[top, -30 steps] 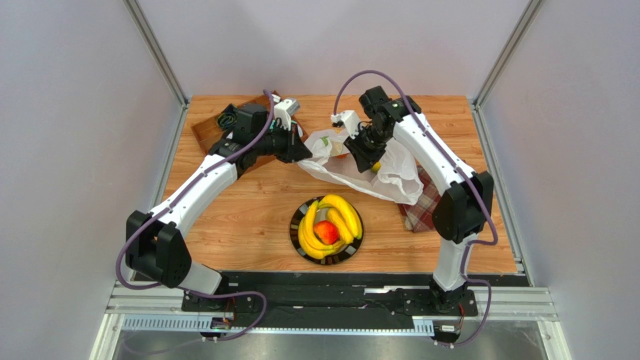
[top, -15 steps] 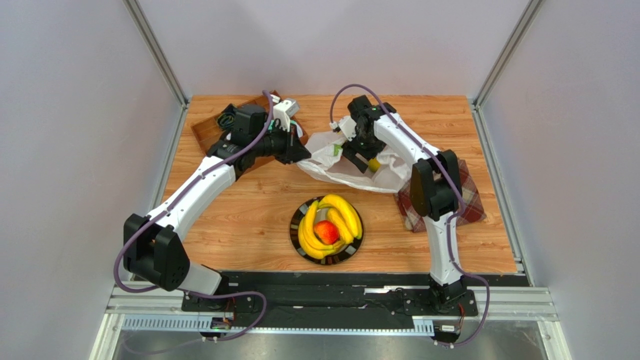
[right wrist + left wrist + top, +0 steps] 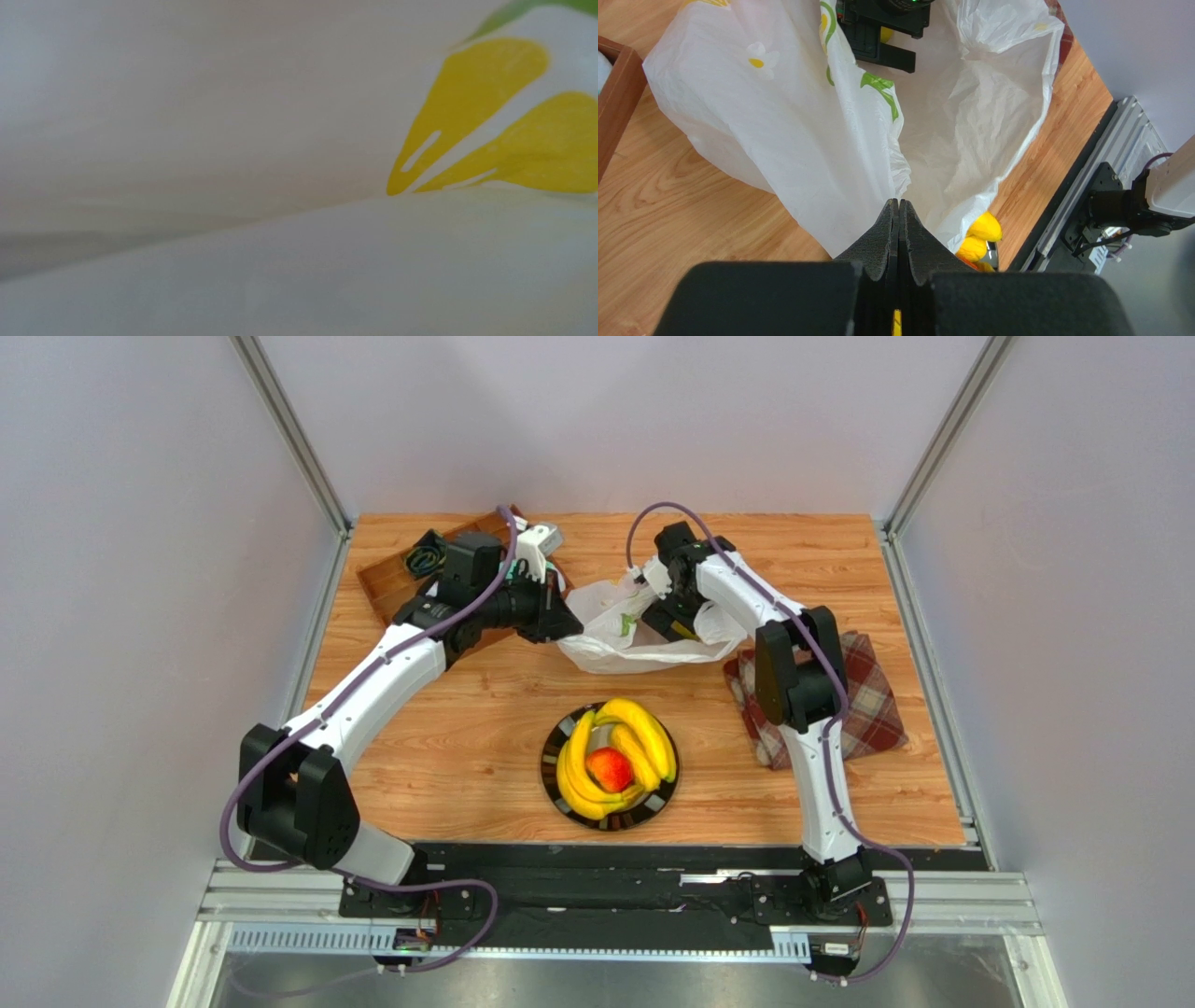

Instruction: Take the fake fruits out of the plastic bag

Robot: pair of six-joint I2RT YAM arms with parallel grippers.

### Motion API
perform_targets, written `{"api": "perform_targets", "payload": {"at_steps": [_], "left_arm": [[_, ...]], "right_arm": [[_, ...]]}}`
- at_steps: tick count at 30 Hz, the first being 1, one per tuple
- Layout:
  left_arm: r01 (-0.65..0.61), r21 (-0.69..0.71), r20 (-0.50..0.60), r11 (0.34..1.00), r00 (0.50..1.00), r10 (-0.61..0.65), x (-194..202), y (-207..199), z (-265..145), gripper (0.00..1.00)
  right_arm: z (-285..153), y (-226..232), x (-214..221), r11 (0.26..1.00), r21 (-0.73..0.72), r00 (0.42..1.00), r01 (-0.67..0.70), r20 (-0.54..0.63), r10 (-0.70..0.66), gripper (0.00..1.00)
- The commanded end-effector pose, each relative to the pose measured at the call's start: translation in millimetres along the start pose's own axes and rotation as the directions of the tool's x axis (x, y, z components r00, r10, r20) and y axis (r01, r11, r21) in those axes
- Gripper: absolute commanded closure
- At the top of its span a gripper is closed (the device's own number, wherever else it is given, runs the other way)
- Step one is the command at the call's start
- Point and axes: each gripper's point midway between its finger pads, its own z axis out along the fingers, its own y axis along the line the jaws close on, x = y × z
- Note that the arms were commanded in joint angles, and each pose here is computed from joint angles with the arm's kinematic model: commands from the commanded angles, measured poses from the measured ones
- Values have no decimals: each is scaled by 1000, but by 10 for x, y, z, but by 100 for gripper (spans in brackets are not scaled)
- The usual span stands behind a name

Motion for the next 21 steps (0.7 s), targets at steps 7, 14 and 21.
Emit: {"api": "perform_targets", "payload": {"at_steps": [7,14,21], "left_arm": [[-19,41,19,999,1000,18,-152,-67,86,100],[-38,46,42,998,998,36,-322,-56,158,100],[-42,43,59,998,997,39,-453,-59,180,100]], "right_arm": [[-615,-172,-513,1000,19,943,-20,332,13,43],[-1493,157,-338,995,-98,873,31,488,21,46],[-2055,747,56,941,-300,856,160,516,19,46]]}}
